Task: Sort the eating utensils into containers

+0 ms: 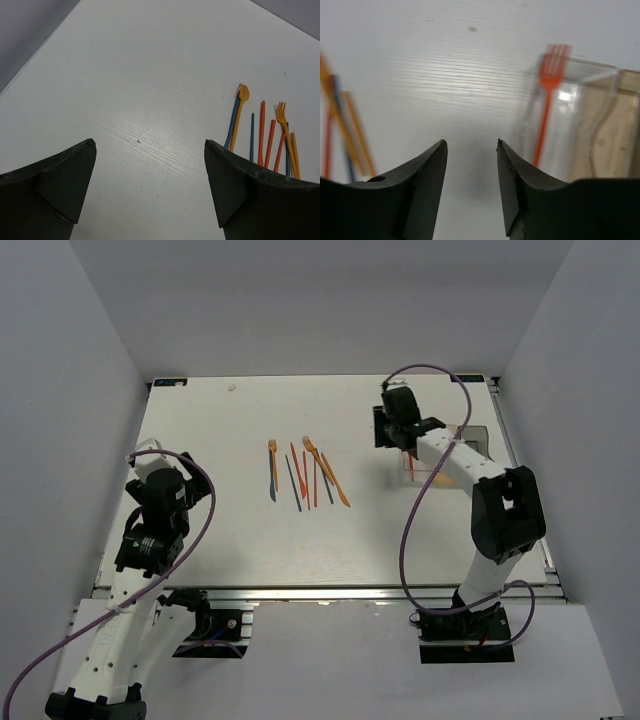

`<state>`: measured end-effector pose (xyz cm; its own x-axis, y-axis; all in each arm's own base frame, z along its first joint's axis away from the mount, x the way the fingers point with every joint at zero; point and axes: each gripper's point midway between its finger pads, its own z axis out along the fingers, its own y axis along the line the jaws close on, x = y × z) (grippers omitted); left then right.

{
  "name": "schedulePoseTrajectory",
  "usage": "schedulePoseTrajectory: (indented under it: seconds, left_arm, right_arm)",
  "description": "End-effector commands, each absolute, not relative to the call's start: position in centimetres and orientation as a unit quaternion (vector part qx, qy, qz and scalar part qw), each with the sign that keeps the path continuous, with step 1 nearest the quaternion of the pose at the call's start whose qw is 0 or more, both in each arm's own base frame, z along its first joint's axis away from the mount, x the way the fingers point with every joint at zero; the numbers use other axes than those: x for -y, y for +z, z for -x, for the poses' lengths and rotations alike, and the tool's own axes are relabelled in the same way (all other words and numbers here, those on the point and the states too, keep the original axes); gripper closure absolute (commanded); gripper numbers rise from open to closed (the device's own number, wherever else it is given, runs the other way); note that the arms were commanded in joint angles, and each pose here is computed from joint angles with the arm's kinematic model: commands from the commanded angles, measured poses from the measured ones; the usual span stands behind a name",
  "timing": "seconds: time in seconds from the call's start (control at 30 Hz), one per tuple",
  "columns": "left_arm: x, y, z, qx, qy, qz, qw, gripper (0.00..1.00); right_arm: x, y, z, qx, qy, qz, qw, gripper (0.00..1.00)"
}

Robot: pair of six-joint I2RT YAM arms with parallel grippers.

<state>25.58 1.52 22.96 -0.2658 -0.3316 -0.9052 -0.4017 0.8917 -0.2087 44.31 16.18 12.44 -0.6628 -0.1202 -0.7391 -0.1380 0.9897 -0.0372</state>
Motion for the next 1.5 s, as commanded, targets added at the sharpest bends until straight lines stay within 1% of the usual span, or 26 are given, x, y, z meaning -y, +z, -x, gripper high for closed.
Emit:
schedulePoseTrajectory:
  seconds: [0.0,0.07,0.1,0.23,0.37,0.4,0.47,0.63,1.0,1.17,1.33,1.37,1.4,1.47]
  left_arm:
    - [-1.7,23.5,-25.6,-0.787,0.033,0.234,0.569,0.02]
    - [-1.7,23.5,-25.5,-0.787,0.033,0.235,0.570,0.02]
    - [-1.7,23.3,-25.5,-0.788,0.034,0.235,0.568,0.02]
    - [-1.7,23.2,-25.7,-0.790,0.034,0.233,0.566,0.02]
    - [-1.6,23.1,-25.7,-0.791,0.033,0.232,0.565,0.02]
    - [-1.6,23.2,-25.7,-0.791,0.033,0.232,0.565,0.02]
    - [-1.6,23.1,-25.7,-0.792,0.034,0.231,0.564,0.02]
    - [-1.4,23.2,-25.8,-0.792,0.029,0.228,0.566,0.02]
    - [-1.2,23.2,-25.8,-0.792,0.024,0.225,0.567,0.02]
    - [-1.2,23.2,-25.8,-0.792,0.022,0.224,0.567,0.02]
    - [-1.1,23.2,-25.8,-0.793,0.021,0.222,0.567,0.02]
    - [-1.1,23.2,-25.8,-0.793,0.020,0.222,0.567,0.02]
    - [-1.0,23.2,-25.8,-0.793,0.019,0.221,0.567,0.02]
    - [-1.1,23.2,-25.8,-0.793,0.020,0.222,0.567,0.02]
  right_arm:
    - [-23.4,16.0,-43.2,-0.889,0.091,0.112,0.434,0.53]
    - [-26.1,15.1,-42.5,-0.891,0.102,0.140,0.420,0.56]
    - [-26.8,13.1,-42.6,-0.898,0.092,0.153,0.401,0.58]
    - [-31.2,11.7,-41.8,-0.896,0.100,0.194,0.387,0.65]
    - [-34.4,11.4,-41.6,-0.883,0.107,0.228,0.397,0.66]
    - [-34.7,10.3,-42.0,-0.885,0.101,0.232,0.391,0.66]
    - [-35.4,10.3,-42.7,-0.880,0.103,0.243,0.395,0.66]
    - [-36.5,8.0,-43.8,-0.878,0.100,0.258,0.391,0.66]
    - [-37.5,6.1,-45.9,-0.877,0.077,0.274,0.386,0.64]
    - [-37.1,5.3,-46.2,-0.880,0.071,0.275,0.381,0.69]
    - [-37.2,4.7,-46.1,-0.880,0.073,0.278,0.378,0.70]
    - [-37.1,4.6,-46.2,-0.881,0.071,0.277,0.377,0.73]
    - [-37.0,4.6,-46.3,-0.881,0.070,0.275,0.378,0.74]
    - [-37.0,4.3,-46.2,-0.882,0.068,0.276,0.376,0.78]
